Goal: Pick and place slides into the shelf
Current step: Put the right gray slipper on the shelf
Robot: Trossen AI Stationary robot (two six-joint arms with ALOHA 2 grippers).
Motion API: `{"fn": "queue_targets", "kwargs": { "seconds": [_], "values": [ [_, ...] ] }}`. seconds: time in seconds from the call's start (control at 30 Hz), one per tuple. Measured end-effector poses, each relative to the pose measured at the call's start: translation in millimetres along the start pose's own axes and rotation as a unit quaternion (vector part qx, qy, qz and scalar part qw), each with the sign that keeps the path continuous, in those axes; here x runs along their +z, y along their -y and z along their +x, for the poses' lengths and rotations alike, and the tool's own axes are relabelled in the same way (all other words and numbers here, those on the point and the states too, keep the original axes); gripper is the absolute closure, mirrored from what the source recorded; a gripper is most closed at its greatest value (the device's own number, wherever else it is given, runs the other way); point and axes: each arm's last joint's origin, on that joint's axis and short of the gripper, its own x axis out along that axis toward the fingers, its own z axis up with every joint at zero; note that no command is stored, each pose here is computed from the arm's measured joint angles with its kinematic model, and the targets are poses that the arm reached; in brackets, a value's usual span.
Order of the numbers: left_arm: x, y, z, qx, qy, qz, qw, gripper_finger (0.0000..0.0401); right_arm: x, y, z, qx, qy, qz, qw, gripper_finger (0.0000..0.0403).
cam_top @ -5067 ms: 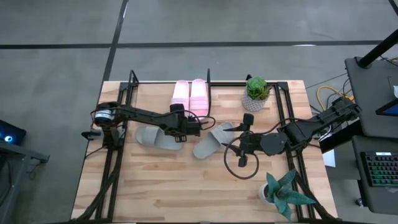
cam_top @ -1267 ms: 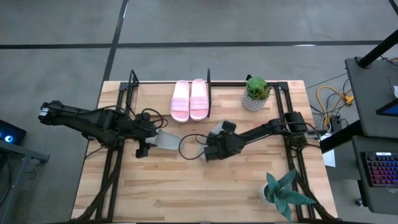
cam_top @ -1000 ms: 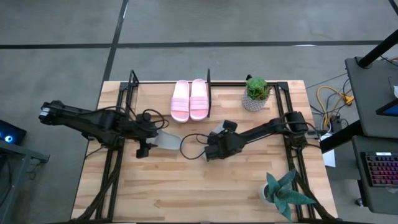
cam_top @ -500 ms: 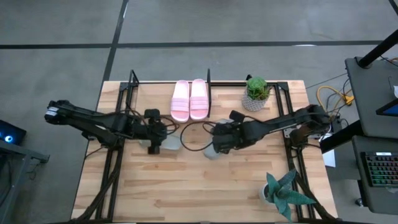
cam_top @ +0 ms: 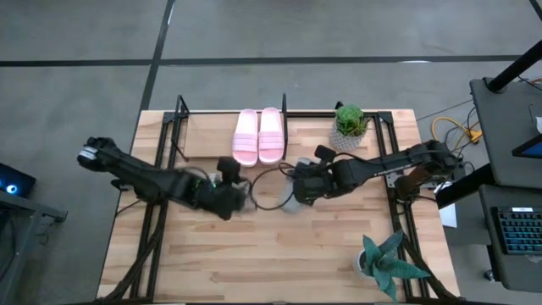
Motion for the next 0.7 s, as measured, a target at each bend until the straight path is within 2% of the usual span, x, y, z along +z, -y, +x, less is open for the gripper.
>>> {"fn": "queue_targets", "kwargs": {
  "seconds": [0.13,0.23,0.4,0.53,0.7],
  "values": [
    [22,22,-7,0.121,0.006,0.088,0.989,0.0257,2,6,2,-0.035,0.012,-0.002,0.999,0.0394],
    [36,35,-8,0.169,0.017,0.123,0.978,0.0257,4,10,3,-0.049,0.019,0.002,0.999,0.0394],
    [45,47,-5,0.171,0.031,0.15,0.973,0.0257,7,15,6,-0.056,0.025,0.01,0.998,0.0394],
    [50,47,-5,0.166,0.038,0.151,0.974,0.0256,12,16,7,-0.065,0.041,0.004,0.997,0.0394],
    [62,45,-6,0.155,0.062,0.138,0.976,0.0217,20,16,8,-0.058,0.069,-0.001,0.996,0.0394]
  ]
}}
